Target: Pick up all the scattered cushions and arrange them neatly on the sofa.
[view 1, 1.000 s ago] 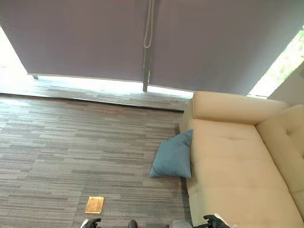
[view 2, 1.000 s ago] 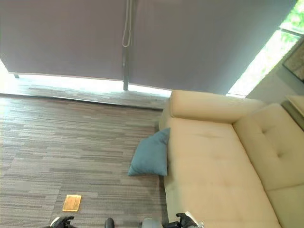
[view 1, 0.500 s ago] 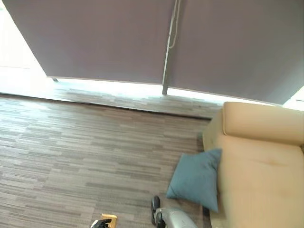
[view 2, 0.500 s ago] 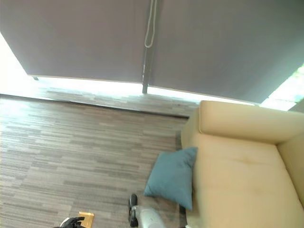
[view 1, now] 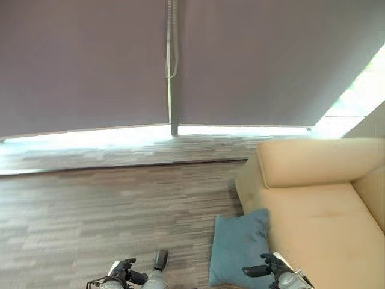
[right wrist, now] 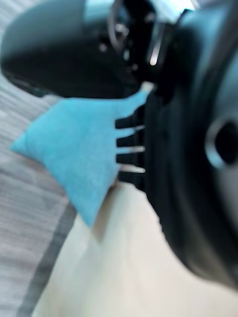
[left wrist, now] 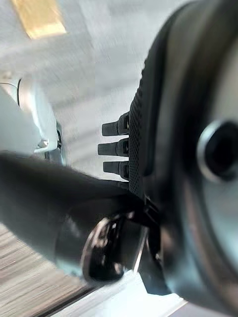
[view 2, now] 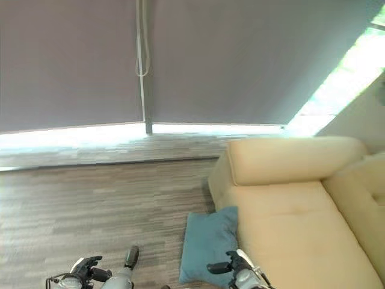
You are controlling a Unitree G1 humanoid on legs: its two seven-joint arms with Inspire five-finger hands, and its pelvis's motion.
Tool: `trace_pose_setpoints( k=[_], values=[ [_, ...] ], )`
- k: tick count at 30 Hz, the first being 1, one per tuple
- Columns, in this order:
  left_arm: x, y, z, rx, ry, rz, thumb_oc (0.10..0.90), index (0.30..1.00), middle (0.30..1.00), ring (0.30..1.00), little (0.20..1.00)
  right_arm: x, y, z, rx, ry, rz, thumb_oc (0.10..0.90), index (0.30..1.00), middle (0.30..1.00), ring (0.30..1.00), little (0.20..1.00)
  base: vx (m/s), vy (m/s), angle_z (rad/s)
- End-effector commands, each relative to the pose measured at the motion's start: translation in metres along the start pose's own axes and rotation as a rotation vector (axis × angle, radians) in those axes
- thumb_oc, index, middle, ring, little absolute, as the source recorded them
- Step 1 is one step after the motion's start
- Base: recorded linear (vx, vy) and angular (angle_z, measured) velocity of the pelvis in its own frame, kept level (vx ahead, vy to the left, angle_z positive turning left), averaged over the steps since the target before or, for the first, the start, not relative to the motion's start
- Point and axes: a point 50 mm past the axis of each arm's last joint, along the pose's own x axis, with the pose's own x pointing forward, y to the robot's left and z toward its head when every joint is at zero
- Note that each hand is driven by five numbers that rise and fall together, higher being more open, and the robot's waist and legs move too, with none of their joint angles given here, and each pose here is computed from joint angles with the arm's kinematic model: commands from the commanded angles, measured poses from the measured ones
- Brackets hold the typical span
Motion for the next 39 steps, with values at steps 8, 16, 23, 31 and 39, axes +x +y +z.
trace_pose_setpoints(
  k=[8, 16, 23, 31, 39],
  values=[
    [0.0, 0.02, 0.004, 0.012, -0.039, 0.061, 0.8, 0.9, 0.9, 0.9, 0.9, -0.001, 0.015, 0.018, 0.004, -0.066, 0.049, 0.8, 0.9, 0.9, 0.9, 0.9, 0.01, 0.196, -1.08],
    [-0.001, 0.017, -0.004, -0.014, -0.023, 0.058, 0.8, 0.9, 0.9, 0.9, 0.9, -0.001, 0.011, 0.02, -0.069, -0.083, 0.03, 0.8, 0.9, 0.9, 0.9, 0.9, 0.05, -0.029, -1.01],
    [-0.001, 0.036, 0.016, -0.013, -0.103, 0.05, 0.8, 0.9, 0.9, 0.9, 0.9, 0.001, -0.007, 0.002, -0.018, -0.018, -0.016, 0.8, 0.9, 0.9, 0.9, 0.9, 0.04, -0.106, -0.32],
    [0.0, -0.007, 0.018, 0.031, -0.097, -0.005, 0.8, 0.9, 0.9, 0.9, 0.9, 0.0, -0.004, 0.009, 0.009, -0.044, -0.025, 0.8, 0.9, 0.9, 0.9, 0.9, 0.13, 0.026, -0.67],
    [0.0, -0.009, 0.01, 0.031, -0.069, -0.003, 0.8, 0.9, 0.9, 0.9, 0.9, 0.0, 0.004, 0.005, 0.011, -0.027, -0.005, 0.8, 0.9, 0.9, 0.9, 0.9, 0.16, 0.218, -0.76]
  ],
)
